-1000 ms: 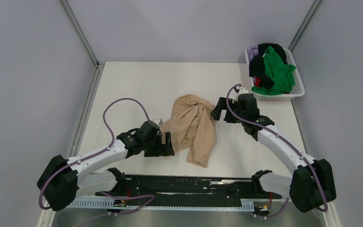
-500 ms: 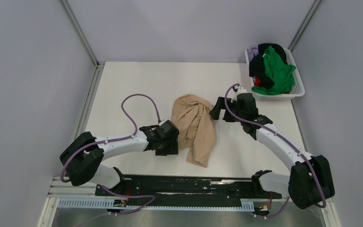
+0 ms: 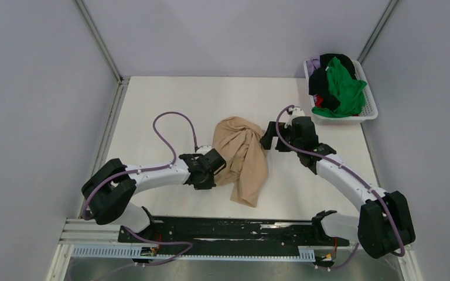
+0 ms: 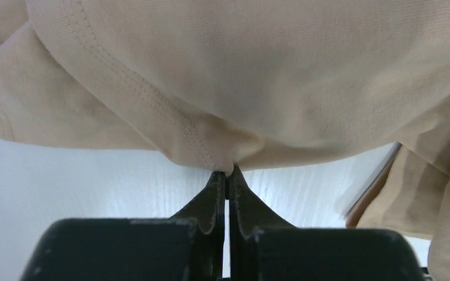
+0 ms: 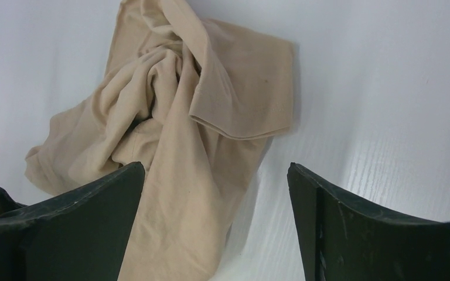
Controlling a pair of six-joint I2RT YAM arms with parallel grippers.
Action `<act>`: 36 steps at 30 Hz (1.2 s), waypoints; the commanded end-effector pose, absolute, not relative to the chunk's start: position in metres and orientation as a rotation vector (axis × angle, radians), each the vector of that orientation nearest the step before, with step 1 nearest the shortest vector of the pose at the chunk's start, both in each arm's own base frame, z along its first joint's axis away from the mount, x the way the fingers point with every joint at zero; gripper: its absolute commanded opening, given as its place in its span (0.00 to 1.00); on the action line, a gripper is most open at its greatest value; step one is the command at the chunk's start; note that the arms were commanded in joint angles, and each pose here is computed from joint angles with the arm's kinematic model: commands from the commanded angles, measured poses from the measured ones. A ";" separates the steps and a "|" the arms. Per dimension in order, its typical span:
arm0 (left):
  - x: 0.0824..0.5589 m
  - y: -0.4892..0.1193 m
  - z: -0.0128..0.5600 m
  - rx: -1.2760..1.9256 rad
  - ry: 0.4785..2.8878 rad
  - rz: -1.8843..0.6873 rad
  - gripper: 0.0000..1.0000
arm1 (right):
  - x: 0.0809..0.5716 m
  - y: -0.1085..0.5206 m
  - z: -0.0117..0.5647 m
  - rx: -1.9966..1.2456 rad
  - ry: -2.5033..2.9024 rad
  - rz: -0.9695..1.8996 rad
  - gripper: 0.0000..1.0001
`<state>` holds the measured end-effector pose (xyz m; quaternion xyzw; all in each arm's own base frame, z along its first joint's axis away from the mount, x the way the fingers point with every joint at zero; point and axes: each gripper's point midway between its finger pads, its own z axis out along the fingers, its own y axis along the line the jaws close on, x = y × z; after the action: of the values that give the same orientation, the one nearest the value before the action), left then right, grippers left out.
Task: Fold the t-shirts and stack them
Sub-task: Flatten out the tshirt
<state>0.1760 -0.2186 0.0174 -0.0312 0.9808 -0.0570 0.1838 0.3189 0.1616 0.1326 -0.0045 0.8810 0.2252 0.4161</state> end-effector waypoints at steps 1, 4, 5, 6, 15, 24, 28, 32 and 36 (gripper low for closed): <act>0.183 -0.195 0.026 -0.105 2.694 -0.044 0.00 | 0.325 0.175 0.142 -0.111 2.154 0.544 0.91; 0.185 -0.192 0.039 -0.095 2.635 -0.093 0.00 | 0.331 0.185 0.141 -0.147 2.147 0.532 0.87; 0.186 -0.191 0.042 -0.092 2.619 -0.102 0.00 | 0.335 0.186 0.139 -0.134 2.150 0.517 0.85; 0.187 -0.190 0.047 -0.087 2.596 -0.128 0.00 | 0.341 0.184 0.137 -0.101 2.151 0.489 0.81; 0.200 -0.186 0.079 -0.073 2.464 -0.186 0.00 | 0.381 0.196 0.117 -0.013 2.159 0.445 0.58; 0.212 -0.176 0.098 -0.097 2.372 -0.145 0.00 | 0.411 0.185 0.115 0.049 2.118 0.311 0.13; 0.223 -0.160 0.119 -0.138 2.299 -0.046 0.00 | 0.413 0.171 0.137 0.066 2.069 0.235 0.00; 0.242 -0.130 0.176 -0.221 2.148 0.111 0.00 | 0.412 0.144 0.189 0.096 1.957 0.120 0.00; 0.259 -0.086 0.288 -0.316 1.872 0.218 0.00 | 0.395 0.120 0.290 0.075 1.761 0.079 0.00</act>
<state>0.2419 -0.1405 0.1750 -0.0778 0.8856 0.0282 0.4571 0.3997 0.1447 0.1713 0.0259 0.8465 0.0568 0.5287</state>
